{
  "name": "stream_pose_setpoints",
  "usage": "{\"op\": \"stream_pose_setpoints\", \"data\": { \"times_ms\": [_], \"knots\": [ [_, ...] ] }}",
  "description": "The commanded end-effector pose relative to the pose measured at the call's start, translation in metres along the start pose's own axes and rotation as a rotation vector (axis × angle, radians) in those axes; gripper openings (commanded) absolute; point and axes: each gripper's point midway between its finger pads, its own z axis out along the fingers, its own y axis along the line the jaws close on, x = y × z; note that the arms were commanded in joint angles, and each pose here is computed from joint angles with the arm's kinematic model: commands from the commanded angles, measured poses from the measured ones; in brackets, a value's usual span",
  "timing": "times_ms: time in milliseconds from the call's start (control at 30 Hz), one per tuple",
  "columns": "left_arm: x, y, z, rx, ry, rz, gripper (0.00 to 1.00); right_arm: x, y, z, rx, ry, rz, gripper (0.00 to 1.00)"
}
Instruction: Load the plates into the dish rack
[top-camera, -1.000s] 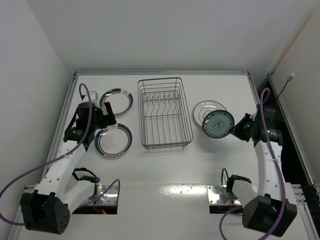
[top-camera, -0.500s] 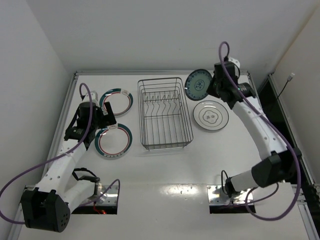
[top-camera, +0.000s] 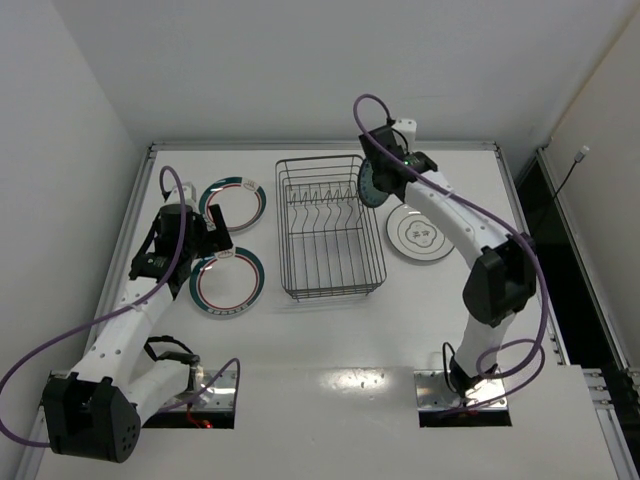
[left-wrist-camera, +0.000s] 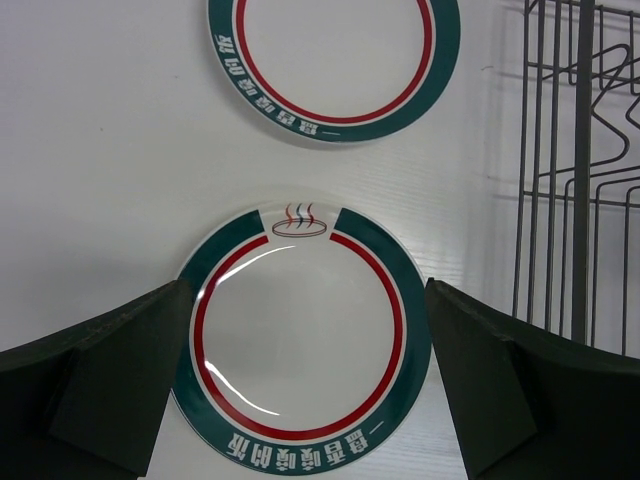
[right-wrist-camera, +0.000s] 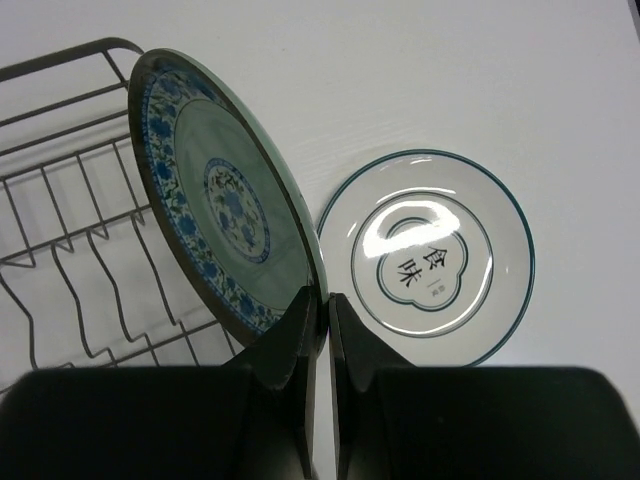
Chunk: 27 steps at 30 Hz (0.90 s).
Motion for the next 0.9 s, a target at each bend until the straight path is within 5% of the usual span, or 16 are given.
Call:
{"op": "stream_pose_setpoints", "data": {
  "times_ms": [0,633,867],
  "knots": [
    [-0.013,-0.003,-0.002,0.001,-0.039,-0.005,1.0,-0.023,0.004,-0.003,0.064,-0.096,-0.007,0.0],
    [-0.014,-0.002,-0.002,-0.01,-0.043,-0.014,1.0,0.033,0.073,0.003,0.104,-0.052,-0.242,0.0],
    [-0.012,0.001,-0.002,-0.021,-0.037,-0.013,1.0,0.019,0.062,-0.016,0.092,-0.053,-0.248,0.12]
  ]
}}
